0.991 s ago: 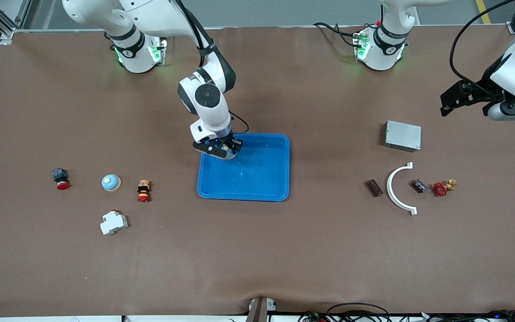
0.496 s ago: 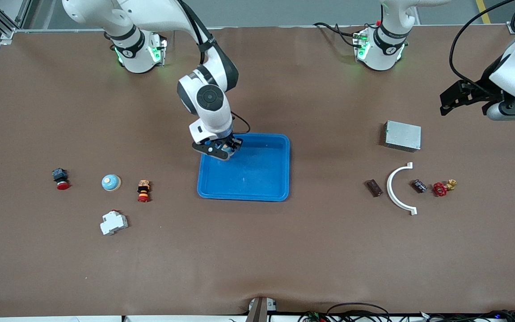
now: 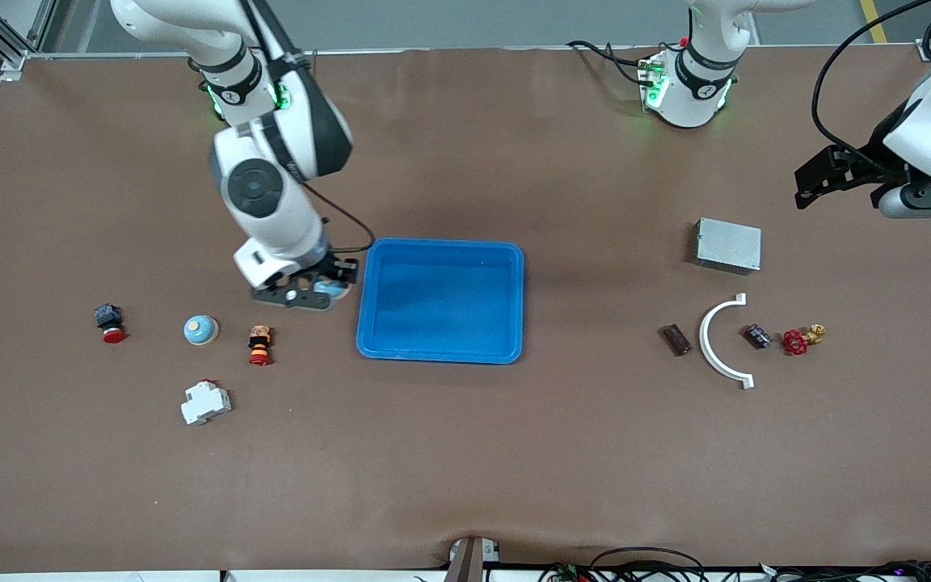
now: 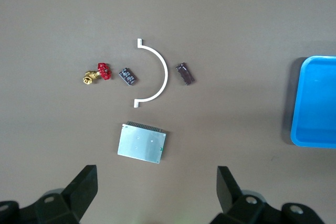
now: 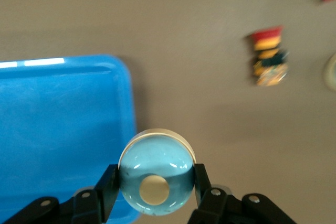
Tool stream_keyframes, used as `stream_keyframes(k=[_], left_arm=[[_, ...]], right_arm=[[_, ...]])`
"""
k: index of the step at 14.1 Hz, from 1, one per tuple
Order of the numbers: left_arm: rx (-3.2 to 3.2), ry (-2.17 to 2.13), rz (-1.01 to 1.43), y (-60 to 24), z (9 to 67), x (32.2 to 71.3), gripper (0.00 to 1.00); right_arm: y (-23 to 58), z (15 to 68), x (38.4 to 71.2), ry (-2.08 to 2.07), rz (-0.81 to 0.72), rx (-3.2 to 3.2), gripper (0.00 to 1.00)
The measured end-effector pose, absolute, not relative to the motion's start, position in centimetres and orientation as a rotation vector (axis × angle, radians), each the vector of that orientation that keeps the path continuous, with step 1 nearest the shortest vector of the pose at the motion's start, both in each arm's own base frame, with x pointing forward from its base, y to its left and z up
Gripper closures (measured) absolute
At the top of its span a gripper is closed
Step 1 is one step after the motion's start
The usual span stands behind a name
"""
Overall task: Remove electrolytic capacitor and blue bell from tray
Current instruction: 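Carry the bell beside the first bell with the right gripper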
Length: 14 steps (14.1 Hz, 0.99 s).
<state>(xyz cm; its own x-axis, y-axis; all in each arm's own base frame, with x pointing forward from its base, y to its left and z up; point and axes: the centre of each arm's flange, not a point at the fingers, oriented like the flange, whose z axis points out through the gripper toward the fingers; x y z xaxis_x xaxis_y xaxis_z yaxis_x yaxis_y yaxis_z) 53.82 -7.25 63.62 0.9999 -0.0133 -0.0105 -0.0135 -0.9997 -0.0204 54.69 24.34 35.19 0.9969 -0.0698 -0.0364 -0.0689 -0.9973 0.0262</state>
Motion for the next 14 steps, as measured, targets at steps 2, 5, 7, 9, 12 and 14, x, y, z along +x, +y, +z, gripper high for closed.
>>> stream_keyframes(k=[2,5,7,9,12,14], left_arm=[[-3.111,0.020,0.021,-7.1,63.4,53.8,0.00],[-3.110,0.022,0.024,-7.2,63.3,53.8,0.00],[-3.110,0.023,0.024,-7.2,63.3,53.8,0.00],[-3.110,0.023,0.024,-7.2,63.3,53.8,0.00],[-3.110,0.024,0.024,-7.2,63.3,53.8,0.00],[-3.110,0.023,0.024,-7.2,63.3,53.8,0.00]], right_arm=[[19.6,35.7,56.4,0.024,-0.049,3.110,0.37],[11.3,35.8,58.3,0.258,-0.065,3.092,0.37],[5.3,35.8,59.1,0.397,-0.074,3.081,0.37],[0.5,35.8,59.5,0.521,-0.056,3.065,0.37],[-3.3,35.1,60.0,0.686,-0.032,3.015,0.37],[-3.7,34.1,60.7,0.769,-0.049,2.978,0.37]])
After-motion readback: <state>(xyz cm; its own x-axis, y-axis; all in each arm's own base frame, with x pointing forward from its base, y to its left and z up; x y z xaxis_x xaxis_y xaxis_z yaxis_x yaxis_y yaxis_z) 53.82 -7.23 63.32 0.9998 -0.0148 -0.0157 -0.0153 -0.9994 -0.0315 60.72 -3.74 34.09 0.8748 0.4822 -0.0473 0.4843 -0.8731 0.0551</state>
